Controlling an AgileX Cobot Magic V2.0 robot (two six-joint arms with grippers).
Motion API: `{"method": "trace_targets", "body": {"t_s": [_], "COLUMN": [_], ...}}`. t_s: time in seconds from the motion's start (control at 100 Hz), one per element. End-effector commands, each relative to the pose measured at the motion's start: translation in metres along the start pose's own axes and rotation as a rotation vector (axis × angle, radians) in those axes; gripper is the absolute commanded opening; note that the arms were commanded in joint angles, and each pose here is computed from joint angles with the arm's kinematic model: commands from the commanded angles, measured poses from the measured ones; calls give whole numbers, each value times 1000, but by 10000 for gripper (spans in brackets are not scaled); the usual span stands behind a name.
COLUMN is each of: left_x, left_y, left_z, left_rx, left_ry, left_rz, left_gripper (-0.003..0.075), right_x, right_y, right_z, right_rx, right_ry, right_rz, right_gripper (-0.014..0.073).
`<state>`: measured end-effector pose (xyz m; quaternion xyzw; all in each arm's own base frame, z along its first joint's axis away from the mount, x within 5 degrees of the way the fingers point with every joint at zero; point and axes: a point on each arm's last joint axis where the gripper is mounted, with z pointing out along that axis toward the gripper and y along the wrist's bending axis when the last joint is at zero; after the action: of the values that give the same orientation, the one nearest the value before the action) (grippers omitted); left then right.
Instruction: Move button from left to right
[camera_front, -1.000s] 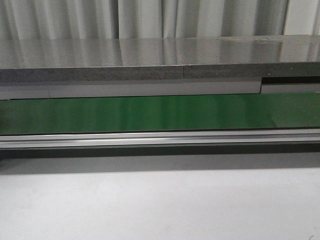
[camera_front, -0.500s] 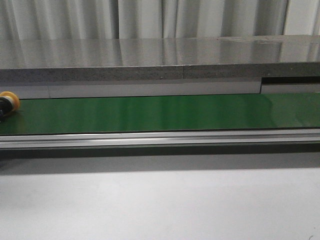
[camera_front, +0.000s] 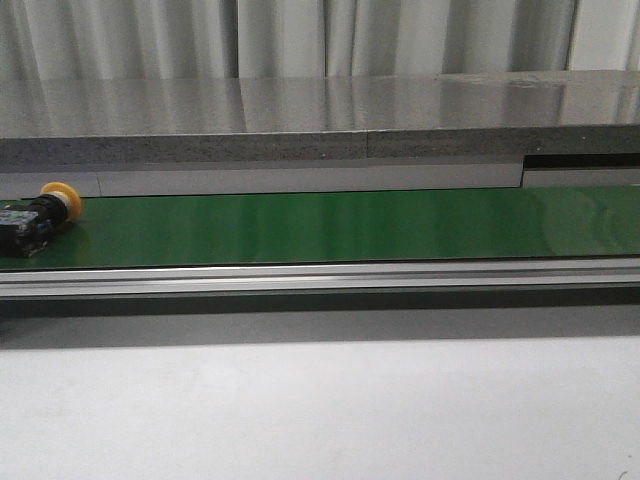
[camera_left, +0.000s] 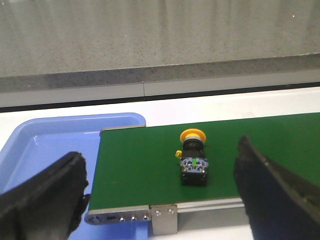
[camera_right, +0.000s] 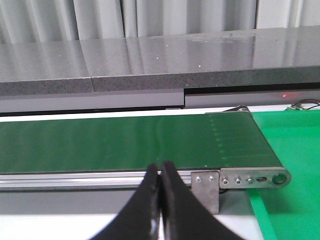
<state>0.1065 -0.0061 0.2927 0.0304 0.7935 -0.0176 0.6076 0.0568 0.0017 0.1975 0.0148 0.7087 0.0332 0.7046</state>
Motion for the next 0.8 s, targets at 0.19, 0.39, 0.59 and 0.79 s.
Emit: {"method": "trace_targets", "body": {"t_s": [0.19, 0.39, 0.59, 0.79], "left_x": [29, 36, 37, 37], "left_y": [0, 0, 0, 0], "left_z": [-28, -31, -30, -30], "left_rx": [-29, -33, -33, -33], "left_ry": [-254, -286, -280, -280], "left_rz": [-8, -8, -8, -8], "left_gripper": [587, 587, 533, 199], "right_x": [-15, -15, -15, -15], "right_y": [0, 0, 0, 0], "right_z": [-3, -3, -3, -3], "right_rx": [-2, -2, -2, -2], "right_ry": [-121, -121, -121, -121], "right_rz": [-7, -7, -7, -7], "right_gripper": [-68, -68, -68, -68]}}
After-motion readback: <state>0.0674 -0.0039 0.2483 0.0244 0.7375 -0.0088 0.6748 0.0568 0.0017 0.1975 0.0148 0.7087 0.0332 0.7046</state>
